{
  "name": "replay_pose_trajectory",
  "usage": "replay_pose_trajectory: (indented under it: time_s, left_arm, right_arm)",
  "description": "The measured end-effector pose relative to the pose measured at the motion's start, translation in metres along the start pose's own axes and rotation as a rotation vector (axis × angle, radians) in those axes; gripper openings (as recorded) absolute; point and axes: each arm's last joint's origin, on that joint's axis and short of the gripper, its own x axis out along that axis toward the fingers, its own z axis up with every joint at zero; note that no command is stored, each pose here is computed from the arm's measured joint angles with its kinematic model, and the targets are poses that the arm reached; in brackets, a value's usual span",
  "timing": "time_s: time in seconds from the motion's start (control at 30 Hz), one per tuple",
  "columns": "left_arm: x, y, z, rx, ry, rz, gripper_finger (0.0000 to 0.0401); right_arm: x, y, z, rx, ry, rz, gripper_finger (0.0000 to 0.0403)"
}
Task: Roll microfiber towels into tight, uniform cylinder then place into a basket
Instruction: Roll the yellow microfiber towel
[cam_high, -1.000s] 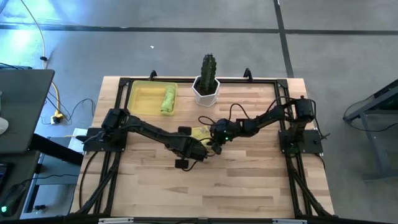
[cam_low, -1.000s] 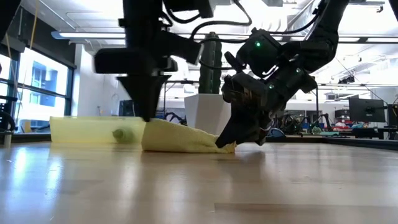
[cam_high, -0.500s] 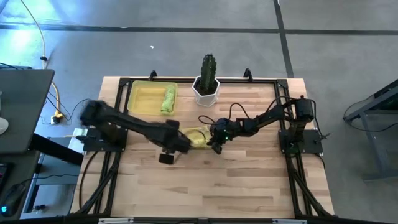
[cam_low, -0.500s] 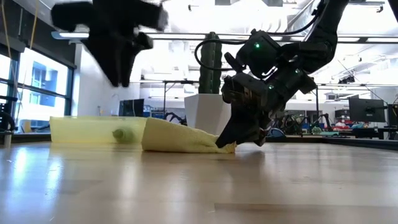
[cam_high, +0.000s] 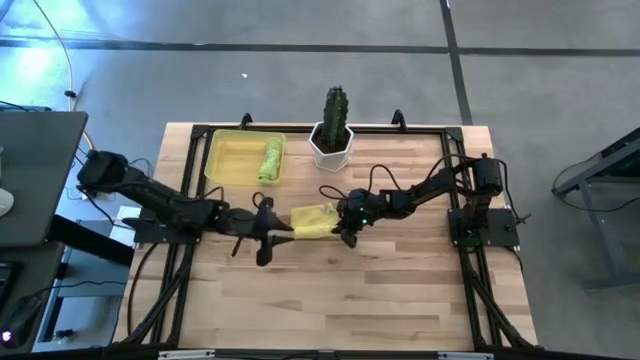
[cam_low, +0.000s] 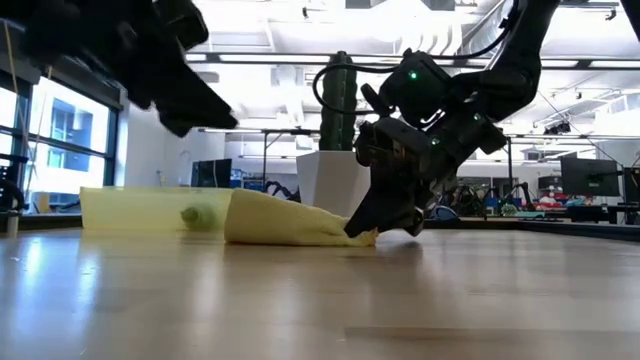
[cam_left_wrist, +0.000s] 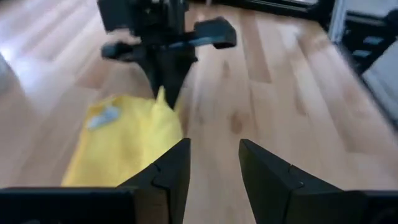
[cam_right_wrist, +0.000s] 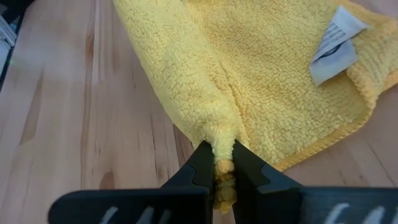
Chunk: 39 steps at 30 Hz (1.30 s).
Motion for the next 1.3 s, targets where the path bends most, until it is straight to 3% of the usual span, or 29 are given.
replay_pose_trajectory:
  time_s: [0.13, 0.33, 0.53, 0.73, 1.03, 1.3]
  left_arm:
    - [0.011, 0.000, -0.013, 0.125, 0.024, 0.063, 0.0127]
    - [0.031, 0.001, -0.029, 0.224, 0.083, 0.087, 0.0127]
    - [0.049, 0.002, -0.044, 0.243, 0.099, 0.101, 0.0127]
    - [0.059, 0.007, -0.059, 0.259, 0.146, 0.210, 0.0127]
    - [0.069, 0.014, -0.071, 0.009, 0.151, 0.245, 0.0117]
    - [0.071, 0.008, -0.068, -0.311, 0.148, 0.078, 0.0065]
  right_arm:
    - [0.000, 0.001, 0.001, 0.000, -0.004, 0.001, 0.0009]
    - [0.001, 0.001, 0.003, 0.000, -0.019, 0.005, 0.0009]
    - [0.001, 0.001, 0.003, 0.003, -0.023, 0.007, 0.0009]
    - [0.001, 0.001, 0.003, 0.004, -0.019, 0.004, 0.0009]
    - [0.001, 0.001, 0.003, -0.012, -0.019, 0.006, 0.0013]
    - [-0.002, 0.004, 0.005, -0.135, -0.011, 0.062, 0.0082]
